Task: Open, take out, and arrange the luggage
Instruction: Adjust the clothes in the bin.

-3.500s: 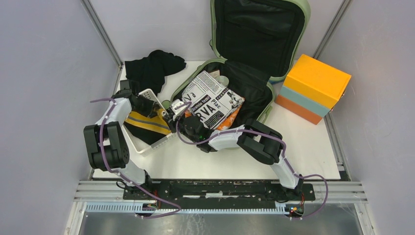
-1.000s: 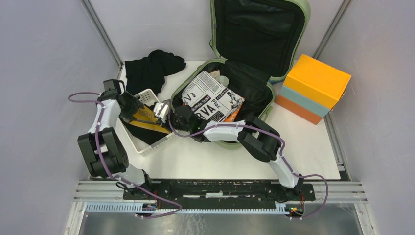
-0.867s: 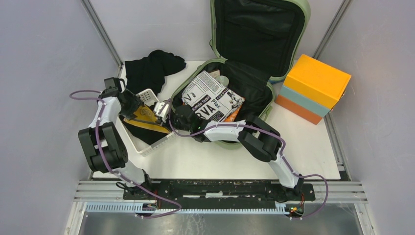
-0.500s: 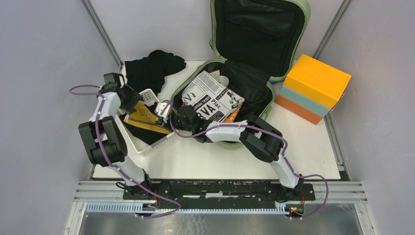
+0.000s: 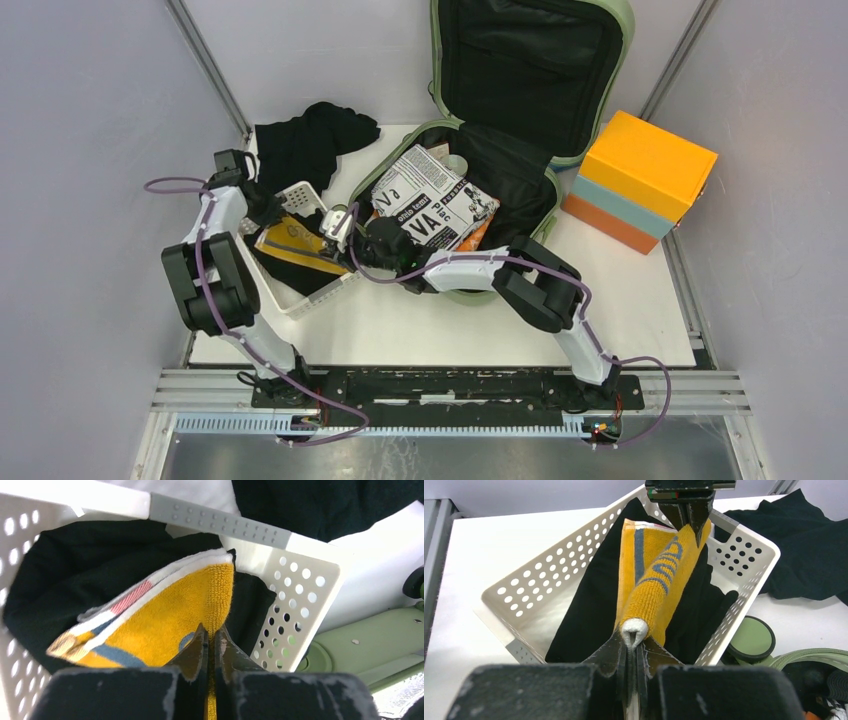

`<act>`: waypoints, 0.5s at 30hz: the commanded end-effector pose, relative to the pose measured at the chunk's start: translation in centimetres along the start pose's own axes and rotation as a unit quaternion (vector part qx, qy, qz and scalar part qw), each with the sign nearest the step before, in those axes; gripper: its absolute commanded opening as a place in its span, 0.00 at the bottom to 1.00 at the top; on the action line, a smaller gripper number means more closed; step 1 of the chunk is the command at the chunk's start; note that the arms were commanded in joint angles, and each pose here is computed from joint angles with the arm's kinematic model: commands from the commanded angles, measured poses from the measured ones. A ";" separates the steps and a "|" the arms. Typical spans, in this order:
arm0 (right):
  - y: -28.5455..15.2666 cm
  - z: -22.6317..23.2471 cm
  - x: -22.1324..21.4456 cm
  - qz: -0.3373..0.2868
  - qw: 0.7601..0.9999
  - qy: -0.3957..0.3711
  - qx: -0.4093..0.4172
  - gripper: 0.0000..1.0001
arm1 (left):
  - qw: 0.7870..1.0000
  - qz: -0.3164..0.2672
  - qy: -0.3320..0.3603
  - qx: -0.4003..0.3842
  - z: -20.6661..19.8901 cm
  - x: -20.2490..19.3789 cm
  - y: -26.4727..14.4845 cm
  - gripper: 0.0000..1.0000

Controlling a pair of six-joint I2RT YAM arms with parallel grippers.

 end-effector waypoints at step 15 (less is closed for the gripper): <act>0.0 5.0 9.8 -0.148 0.985 0.086 0.007 0.02 | 0.960 -0.276 0.027 0.047 2.1 3.0 -16.2 0.02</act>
Point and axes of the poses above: each gripper's point midway between its finger pads, its own y axis out along the fingers, its own z axis along the line the jaws close on, x = y × z, the point moved 8 cm from there along -y, back along the fingers, and after that the axes turned 4 degrees about -y, right-handed, at the moved point
